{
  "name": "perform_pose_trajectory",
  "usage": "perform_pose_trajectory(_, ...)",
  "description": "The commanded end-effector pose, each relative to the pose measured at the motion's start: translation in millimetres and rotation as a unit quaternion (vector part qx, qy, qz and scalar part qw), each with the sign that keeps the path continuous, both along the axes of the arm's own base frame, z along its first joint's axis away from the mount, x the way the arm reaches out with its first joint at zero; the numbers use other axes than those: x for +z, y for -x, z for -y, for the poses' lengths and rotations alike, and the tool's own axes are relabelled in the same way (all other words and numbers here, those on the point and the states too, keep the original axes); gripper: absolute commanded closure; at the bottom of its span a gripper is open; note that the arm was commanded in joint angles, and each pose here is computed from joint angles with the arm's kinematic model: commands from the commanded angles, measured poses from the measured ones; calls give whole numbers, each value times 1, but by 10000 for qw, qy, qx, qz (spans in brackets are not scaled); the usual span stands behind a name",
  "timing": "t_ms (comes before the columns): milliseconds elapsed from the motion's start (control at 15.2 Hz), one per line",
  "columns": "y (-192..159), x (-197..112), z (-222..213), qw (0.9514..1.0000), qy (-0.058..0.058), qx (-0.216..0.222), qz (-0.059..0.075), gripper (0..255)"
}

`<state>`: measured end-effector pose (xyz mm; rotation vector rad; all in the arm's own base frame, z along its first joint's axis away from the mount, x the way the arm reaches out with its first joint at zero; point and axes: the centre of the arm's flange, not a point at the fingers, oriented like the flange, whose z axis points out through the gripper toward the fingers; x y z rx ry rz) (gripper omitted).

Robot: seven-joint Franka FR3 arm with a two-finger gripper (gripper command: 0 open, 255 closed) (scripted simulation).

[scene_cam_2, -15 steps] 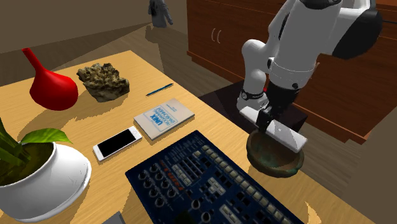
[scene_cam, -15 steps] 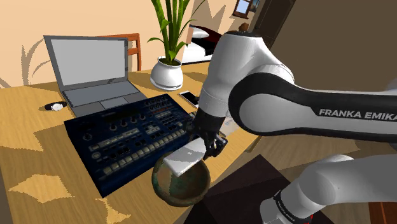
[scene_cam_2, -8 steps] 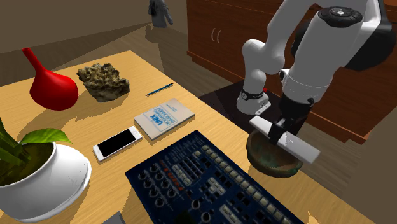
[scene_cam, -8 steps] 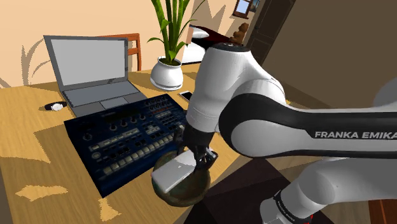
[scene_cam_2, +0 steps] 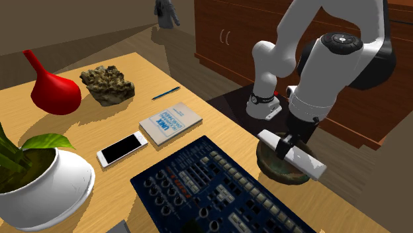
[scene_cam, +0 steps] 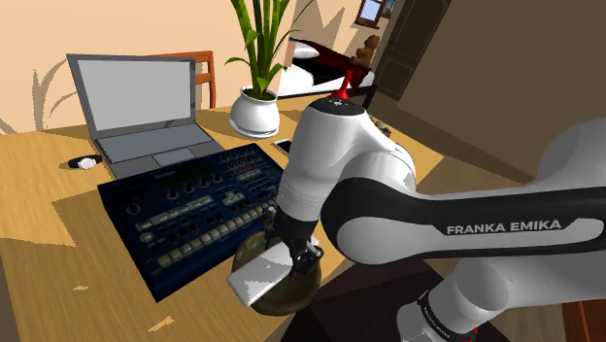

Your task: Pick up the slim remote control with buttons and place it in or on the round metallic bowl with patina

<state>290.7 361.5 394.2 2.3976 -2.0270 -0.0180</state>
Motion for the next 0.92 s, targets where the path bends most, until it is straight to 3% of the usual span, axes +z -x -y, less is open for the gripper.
perform_pose_trajectory(0, 1, -9, 1, 10000, -2, -1, 4, 255)
perform_pose_trajectory(462, 1, -9, 1, 10000, -2, -1, 4, 255)
perform_pose_trajectory(528, 1, -9, 1, 10000, -2, -1, 4, 0)
perform_pose_trajectory(858, 1, -9, 1, 10000, -2, -1, 4, 0)
